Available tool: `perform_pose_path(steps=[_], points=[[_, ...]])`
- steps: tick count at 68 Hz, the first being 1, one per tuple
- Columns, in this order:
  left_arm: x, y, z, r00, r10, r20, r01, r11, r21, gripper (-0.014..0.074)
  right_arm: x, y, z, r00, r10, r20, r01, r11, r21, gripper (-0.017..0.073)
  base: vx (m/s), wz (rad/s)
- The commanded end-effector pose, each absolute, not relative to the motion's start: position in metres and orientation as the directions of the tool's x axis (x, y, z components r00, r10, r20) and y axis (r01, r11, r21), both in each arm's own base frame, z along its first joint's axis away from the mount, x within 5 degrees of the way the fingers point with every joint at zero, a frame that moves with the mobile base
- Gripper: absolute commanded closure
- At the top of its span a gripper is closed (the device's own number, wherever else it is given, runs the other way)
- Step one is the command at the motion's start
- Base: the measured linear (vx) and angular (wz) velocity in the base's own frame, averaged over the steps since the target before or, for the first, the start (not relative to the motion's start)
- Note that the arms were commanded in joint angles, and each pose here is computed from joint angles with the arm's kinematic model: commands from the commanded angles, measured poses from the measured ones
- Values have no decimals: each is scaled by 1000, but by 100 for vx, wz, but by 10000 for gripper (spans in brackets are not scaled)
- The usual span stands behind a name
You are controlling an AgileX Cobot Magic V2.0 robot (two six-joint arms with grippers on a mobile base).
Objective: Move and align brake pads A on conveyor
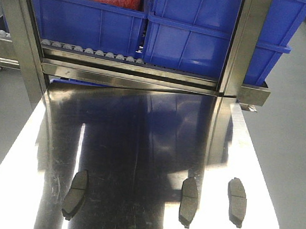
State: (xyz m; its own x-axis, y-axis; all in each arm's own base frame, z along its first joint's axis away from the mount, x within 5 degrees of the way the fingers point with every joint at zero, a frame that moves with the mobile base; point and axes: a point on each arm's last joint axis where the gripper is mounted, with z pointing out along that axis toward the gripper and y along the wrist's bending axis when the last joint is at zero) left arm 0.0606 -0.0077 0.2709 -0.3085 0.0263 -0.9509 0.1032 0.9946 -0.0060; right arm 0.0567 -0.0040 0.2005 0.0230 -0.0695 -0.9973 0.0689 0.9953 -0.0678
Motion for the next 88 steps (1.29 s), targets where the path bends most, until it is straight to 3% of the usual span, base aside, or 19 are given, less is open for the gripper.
perform_pose_path(steps=[1,24,39,49,56,69,79,88], points=[[63,-8,288,-197,8,-980,102,995,-12,600,56,-4,204,94,-83,-992,74,994,-76,571,0,0],[63,-8,288,-197,8,-980,102,995,-12,600,56,-4,204,95,-84,-992,74,994,-77,571,0,0],[63,-8,288,-197,8,-980,102,995,-12,600,52,0,225,299,-152,-942,71,988,-137,571,0,0],[63,-8,288,-197,8,-980,102,995,-12,600,52,-1,257,303,-158,-940,80,987,-140,571,0,0],[63,-8,288,-197,8,-980,102,995,-12,600,62,-3,288,209,-147,-967,84,988,-132,571,0,0],[63,-8,288,-197,8,-980,102,995,-12,600,96,-10,321,-127,-81,-989,93,991,-93,571,0,0],[63,-8,288,-197,8,-980,102,995,-12,600,122,-13,327,-418,-8,-909,100,993,-55,571,0,0],[63,-8,288,-197,8,-980,102,995,-12,600,138,-11,326,-578,66,-814,101,995,9,571,0,0]])
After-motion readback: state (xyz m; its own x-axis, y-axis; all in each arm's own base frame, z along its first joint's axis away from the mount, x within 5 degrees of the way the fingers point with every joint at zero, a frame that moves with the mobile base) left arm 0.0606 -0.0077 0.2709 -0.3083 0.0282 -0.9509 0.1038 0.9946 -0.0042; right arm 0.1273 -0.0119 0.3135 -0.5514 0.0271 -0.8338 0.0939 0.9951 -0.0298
